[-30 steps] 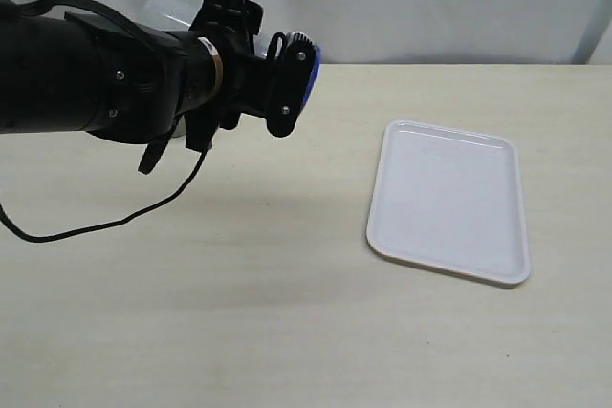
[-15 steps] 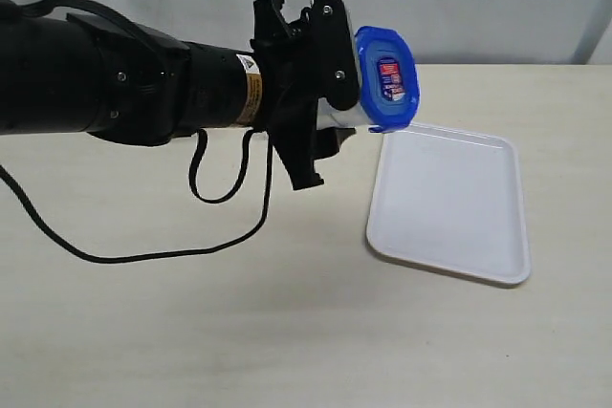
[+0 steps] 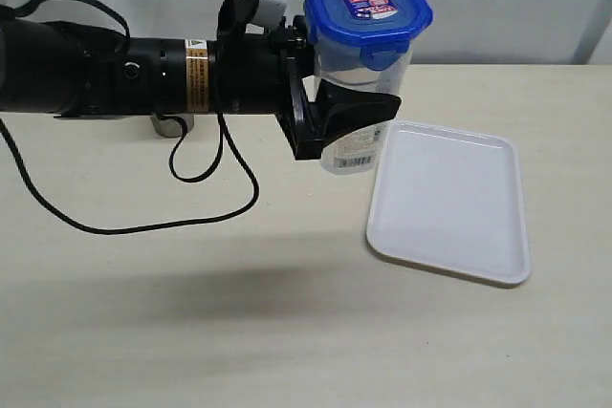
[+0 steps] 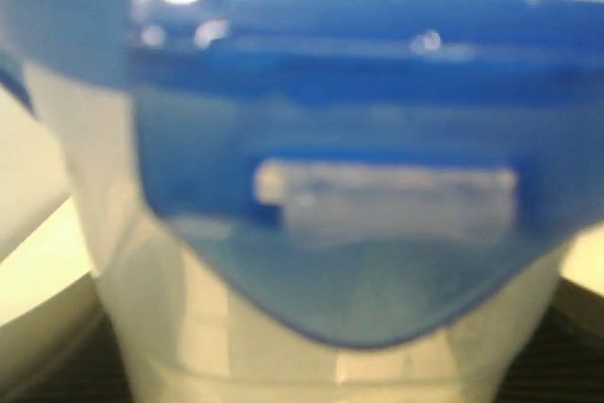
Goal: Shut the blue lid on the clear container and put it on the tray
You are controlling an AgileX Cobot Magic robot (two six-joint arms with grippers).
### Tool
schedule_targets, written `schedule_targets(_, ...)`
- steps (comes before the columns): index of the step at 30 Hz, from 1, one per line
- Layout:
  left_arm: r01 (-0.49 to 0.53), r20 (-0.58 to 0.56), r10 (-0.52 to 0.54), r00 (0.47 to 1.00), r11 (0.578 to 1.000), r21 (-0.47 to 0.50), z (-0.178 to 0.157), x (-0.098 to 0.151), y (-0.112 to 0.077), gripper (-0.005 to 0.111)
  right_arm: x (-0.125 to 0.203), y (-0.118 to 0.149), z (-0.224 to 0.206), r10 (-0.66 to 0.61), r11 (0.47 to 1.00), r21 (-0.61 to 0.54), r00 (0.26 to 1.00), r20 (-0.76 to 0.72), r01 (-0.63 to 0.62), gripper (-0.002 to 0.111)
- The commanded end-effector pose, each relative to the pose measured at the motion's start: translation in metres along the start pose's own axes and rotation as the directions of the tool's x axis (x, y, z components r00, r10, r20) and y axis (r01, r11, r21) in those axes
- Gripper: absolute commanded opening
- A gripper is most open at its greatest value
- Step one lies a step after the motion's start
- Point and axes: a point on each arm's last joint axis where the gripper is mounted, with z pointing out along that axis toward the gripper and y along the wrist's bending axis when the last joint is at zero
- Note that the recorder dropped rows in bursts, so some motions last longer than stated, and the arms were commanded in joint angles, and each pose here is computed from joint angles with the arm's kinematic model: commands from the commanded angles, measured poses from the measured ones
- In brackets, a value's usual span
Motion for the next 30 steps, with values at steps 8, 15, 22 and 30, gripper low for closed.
schedule_targets(8,0.211,0.025,-0.21,0.977,0.974,-0.082,-0.014,0.065,0.045,0.0,0.003,0.002,0.005,0.0,1.0,0.018,1.0,0.024,0.0,0.018)
schedule_targets(15,0.27,0.067,-0.264,0.962,0.957,-0.103,-0.031,0.09,0.063,0.0,0.006,0.003,0.008,-0.001,1.0,0.022,0.999,0.033,0.0,0.018)
schedule_targets(22,0.055,-0.011,-0.056,0.998,0.994,-0.094,-0.034,0.115,0.064,0.0,0.006,0.003,0.008,-0.001,1.0,0.023,0.999,0.035,0.0,0.018)
schedule_targets(30,0.144,0.064,-0.136,0.989,0.98,-0.135,-0.036,0.139,0.071,0.0,0.005,0.003,0.008,0.008,1.0,0.024,0.999,0.037,-0.009,0.018)
